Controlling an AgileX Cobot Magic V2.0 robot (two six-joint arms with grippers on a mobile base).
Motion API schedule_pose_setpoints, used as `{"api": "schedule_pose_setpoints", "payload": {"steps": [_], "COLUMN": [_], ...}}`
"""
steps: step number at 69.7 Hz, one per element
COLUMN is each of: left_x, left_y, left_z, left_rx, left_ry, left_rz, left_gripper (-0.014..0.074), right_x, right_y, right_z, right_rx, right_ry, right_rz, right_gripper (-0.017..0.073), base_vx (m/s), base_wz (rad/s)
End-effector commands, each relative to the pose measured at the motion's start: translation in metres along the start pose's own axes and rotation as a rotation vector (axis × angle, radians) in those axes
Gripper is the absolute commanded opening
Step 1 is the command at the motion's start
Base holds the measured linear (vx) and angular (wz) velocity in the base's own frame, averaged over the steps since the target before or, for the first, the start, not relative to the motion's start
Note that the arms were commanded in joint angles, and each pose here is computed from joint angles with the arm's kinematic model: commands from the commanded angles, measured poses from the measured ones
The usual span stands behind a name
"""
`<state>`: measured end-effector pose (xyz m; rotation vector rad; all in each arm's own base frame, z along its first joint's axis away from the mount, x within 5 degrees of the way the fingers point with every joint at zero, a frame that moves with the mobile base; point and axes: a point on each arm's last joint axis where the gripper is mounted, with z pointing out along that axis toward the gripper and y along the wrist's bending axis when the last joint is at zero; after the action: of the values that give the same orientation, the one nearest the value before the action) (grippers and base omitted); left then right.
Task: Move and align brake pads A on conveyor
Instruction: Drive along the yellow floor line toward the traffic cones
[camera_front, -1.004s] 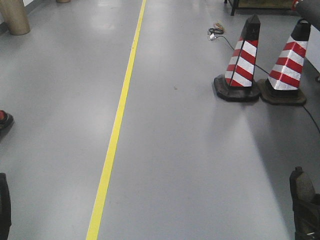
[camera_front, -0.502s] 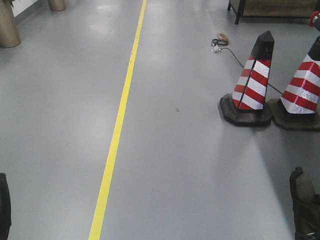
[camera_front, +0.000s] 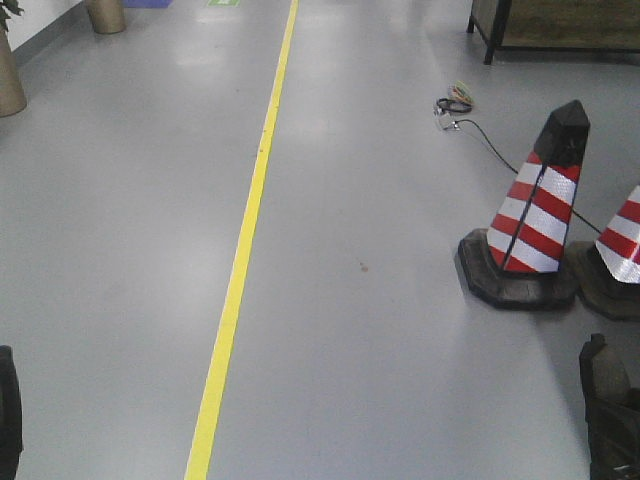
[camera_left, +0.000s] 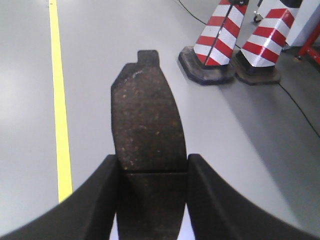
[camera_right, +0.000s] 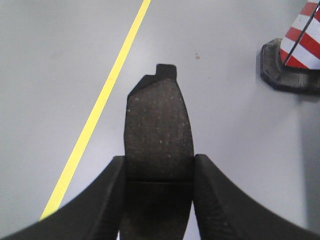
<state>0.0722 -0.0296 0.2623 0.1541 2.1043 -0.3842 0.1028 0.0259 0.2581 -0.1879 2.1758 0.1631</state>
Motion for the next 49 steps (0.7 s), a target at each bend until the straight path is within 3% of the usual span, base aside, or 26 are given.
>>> {"api": "schedule_pose_setpoints", "payload": {"steps": [1, 49], "left_x": [-0.0157, -0.0157], "left_y": [-0.0053, -0.0053], "left_z": [-0.0044, -0.0044], "left_rx": [0.042, 0.042], "left_ry": [-0.105, -0.105], "left_rz": [0.001, 0.001], "left_gripper": [0.0164, 0.0164], "right_x": [-0.0155, -0.0155], "right_y": [0.0012, 0.0012], "right_z": [-0.0045, -0.0045], "right_rx": [-0.009, -0.009], "right_ry": [-0.108, -0.108], "right_rz": [-0.019, -0.019], "right_gripper": [0.0097, 0.0097], "base_vx": [0.58, 0.53], "base_wz": [-0.01, -0.03]}}
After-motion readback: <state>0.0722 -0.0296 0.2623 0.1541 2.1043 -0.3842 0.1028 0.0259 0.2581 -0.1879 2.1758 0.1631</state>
